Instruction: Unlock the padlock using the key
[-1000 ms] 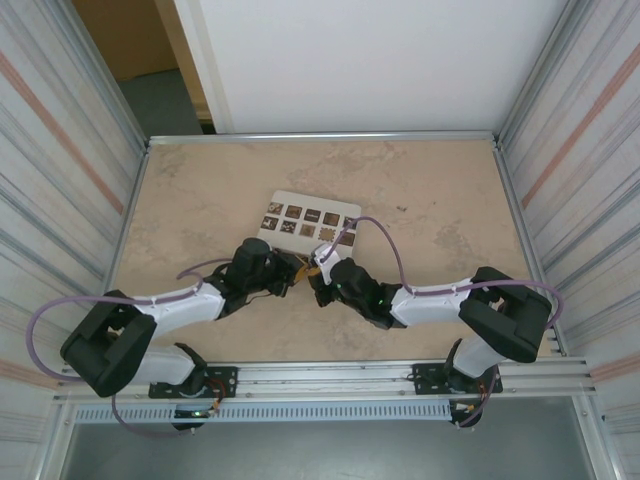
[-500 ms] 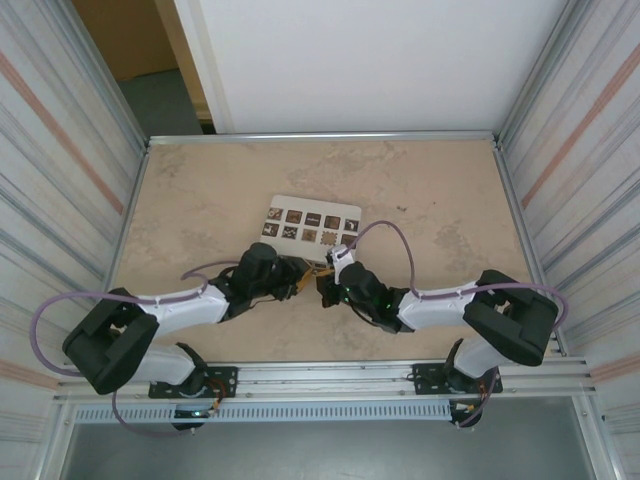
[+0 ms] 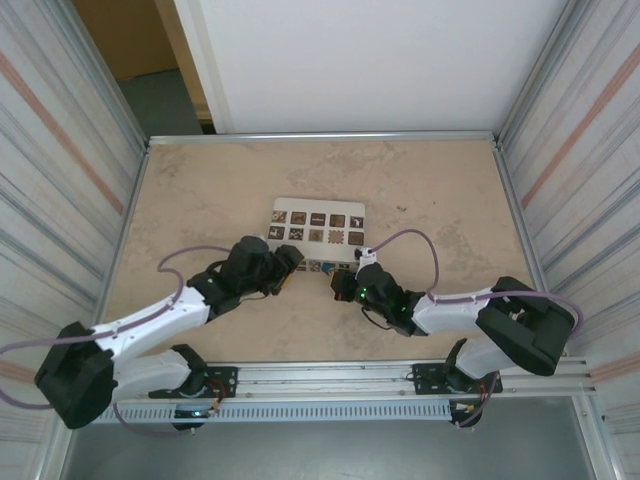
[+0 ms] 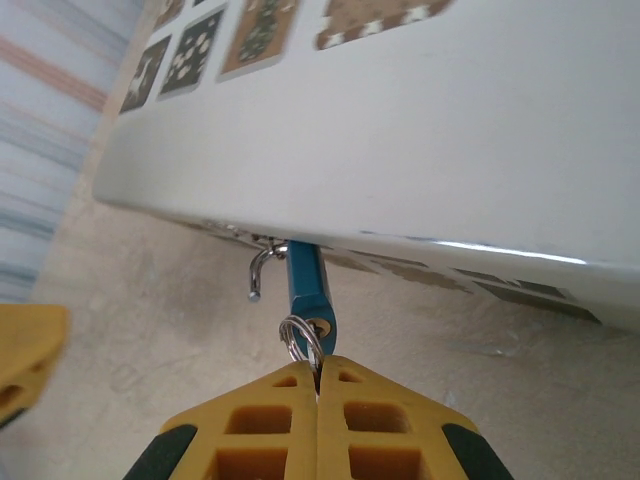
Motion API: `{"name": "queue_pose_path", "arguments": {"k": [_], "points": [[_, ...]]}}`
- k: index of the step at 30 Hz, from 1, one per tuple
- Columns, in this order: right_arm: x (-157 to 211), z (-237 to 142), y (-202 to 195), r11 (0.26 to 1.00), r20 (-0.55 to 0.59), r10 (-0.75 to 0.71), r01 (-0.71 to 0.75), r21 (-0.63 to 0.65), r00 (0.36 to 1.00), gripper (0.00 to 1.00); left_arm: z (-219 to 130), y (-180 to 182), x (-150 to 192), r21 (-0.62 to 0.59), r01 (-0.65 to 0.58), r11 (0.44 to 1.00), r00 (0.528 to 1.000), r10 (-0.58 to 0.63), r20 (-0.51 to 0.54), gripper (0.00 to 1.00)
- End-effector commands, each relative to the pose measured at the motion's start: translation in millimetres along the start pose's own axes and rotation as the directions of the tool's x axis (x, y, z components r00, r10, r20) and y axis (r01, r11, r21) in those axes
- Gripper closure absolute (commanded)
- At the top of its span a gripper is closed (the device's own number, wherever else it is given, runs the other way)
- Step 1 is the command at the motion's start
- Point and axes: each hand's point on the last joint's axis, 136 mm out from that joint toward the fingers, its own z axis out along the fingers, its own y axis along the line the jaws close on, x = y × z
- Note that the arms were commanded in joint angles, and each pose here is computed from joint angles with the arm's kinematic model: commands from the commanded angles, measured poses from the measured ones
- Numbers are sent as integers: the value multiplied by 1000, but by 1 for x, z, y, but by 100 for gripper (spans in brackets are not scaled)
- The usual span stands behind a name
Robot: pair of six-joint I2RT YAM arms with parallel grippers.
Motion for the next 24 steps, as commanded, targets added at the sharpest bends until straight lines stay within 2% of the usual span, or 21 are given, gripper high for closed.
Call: {"name": "queue_pose_path", "arguments": {"k": [1,3,7,11,17,24], "points": [[6,-4,-10,977,-48,213,-213,7,976,100,-25,-3,-19,-76,-163,984,980,170,104,36],[9,-5,-13,956,-55,293,-293,9,954,100,-38,-12,-25,-81,-216,973,964,226,141,36],[13,-4,-19,933,-50,360,-359,21,932,100,-54,-21,-33,-84,-272,959,938,283,201,35],[12,0,-20,912,-51,410,-409,19,911,100,-60,-19,-36,-90,-278,957,932,291,217,35],[19,4,-29,841,-45,540,-538,45,840,100,-61,-16,-36,-96,-271,958,932,286,220,35],[24,4,-40,813,-16,578,-574,99,816,100,-62,-13,-37,-101,-268,958,932,284,225,35]]}}
